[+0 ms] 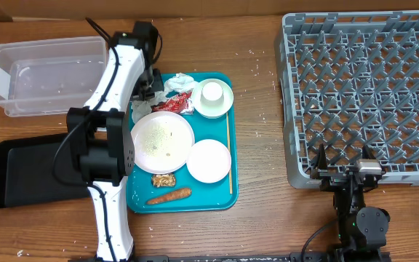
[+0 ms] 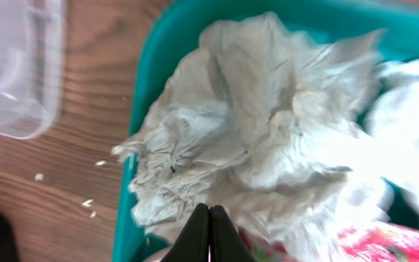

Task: Sort waste into correct bins and load items into the dishwasher
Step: 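Lower the left gripper and grasp the crumpled white tissues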

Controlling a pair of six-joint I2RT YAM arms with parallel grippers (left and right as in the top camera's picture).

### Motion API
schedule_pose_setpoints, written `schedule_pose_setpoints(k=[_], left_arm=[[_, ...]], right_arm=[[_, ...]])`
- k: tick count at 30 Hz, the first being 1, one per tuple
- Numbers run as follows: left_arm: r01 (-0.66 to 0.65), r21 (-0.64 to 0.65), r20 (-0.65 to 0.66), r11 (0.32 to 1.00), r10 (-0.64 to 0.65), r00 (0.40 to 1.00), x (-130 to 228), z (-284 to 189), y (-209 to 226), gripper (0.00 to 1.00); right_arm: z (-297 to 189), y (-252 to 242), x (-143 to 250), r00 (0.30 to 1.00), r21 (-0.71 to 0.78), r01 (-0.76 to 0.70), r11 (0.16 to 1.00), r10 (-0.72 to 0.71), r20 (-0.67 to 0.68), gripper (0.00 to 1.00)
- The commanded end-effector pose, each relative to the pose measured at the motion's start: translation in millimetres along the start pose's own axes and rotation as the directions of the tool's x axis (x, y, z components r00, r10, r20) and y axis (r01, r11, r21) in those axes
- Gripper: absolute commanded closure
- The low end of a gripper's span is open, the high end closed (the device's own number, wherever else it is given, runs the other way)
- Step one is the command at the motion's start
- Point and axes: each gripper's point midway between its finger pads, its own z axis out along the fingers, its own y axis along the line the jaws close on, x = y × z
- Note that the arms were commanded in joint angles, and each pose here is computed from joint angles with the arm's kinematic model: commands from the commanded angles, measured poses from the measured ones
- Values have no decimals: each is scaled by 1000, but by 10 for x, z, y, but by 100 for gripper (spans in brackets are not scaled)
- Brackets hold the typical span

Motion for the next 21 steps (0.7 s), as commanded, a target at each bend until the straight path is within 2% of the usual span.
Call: schedule_pose_setpoints(k=[1,6,9,10,11,12,14,16,21], left_arm=[[12,38,122,999,-16,992,-309,-471,15,96],[24,94,243,995,-47,969,-521,-1041,20,96],[22,128,270,992,-57,961,-557,-1220,-2,95],[18,142,261,990,-55,964,-542,-1218,-28,65],[15,151,253,988,-53,966,-528,-1207,-46,42],[11,161,235,987,-49,971,-504,-1148,-79,37],[6,170,200,985,-40,979,-453,-1015,-125,38],[6,157,169,988,-33,985,-405,-857,-131,44],[3,129,107,992,-17,994,-264,-471,-145,44]], right_arm=[[0,-11,11,1000,4,-4,1000,4,7,0],[0,-11,11,1000,4,-4,1000,4,7,0],[0,-11,11,1000,4,-4,1000,4,7,0],[0,-11,11,1000,4,-4,1000,4,7,0],[0,-11,11,1000,4,-4,1000,4,7,0],[0,-11,11,1000,4,-4,1000,4,7,0],[0,-11,11,1000,4,-4,1000,4,7,0],[0,-11,11,1000,4,-4,1000,4,7,0],[0,-11,11,1000,4,-4,1000,4,7,0]])
